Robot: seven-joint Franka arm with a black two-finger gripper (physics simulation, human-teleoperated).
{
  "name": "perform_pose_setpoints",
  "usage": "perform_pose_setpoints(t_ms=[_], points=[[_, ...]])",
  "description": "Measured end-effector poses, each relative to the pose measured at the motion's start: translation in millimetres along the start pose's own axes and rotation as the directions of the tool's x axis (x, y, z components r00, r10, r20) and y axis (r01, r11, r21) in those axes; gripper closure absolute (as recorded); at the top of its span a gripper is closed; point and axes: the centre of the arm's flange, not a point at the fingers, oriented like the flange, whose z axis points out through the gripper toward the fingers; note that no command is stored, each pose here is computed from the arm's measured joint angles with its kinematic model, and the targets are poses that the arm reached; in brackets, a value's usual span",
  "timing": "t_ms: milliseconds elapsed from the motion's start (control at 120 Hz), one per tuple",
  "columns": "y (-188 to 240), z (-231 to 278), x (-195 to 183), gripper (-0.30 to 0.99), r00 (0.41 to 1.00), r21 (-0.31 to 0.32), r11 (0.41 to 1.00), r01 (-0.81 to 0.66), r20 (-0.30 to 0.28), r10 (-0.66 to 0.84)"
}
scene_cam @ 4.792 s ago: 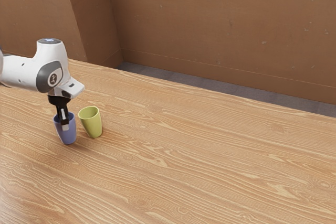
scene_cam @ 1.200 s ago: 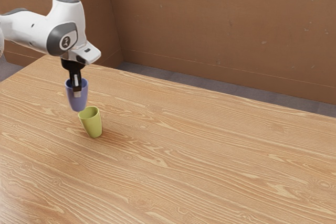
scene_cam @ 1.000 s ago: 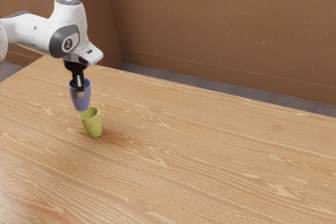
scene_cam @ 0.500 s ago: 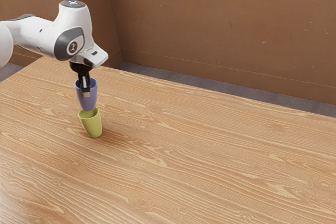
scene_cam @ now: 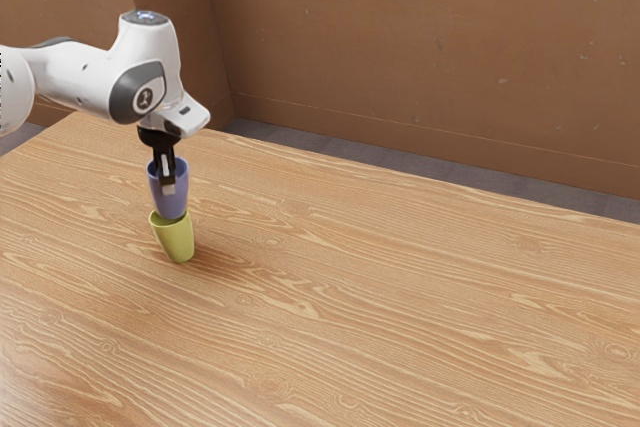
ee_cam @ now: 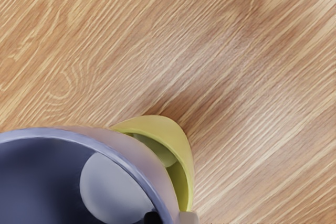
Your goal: Place the left cup onto the right cup
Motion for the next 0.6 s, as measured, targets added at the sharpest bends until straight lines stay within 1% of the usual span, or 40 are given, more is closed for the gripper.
perform_pose_setpoints(t_ms=[600], points=[[-5.9, 32.4, -4.3, 0.79, 0.999, -0.043, 0.999, 0.02, 0.031, -0.019]])
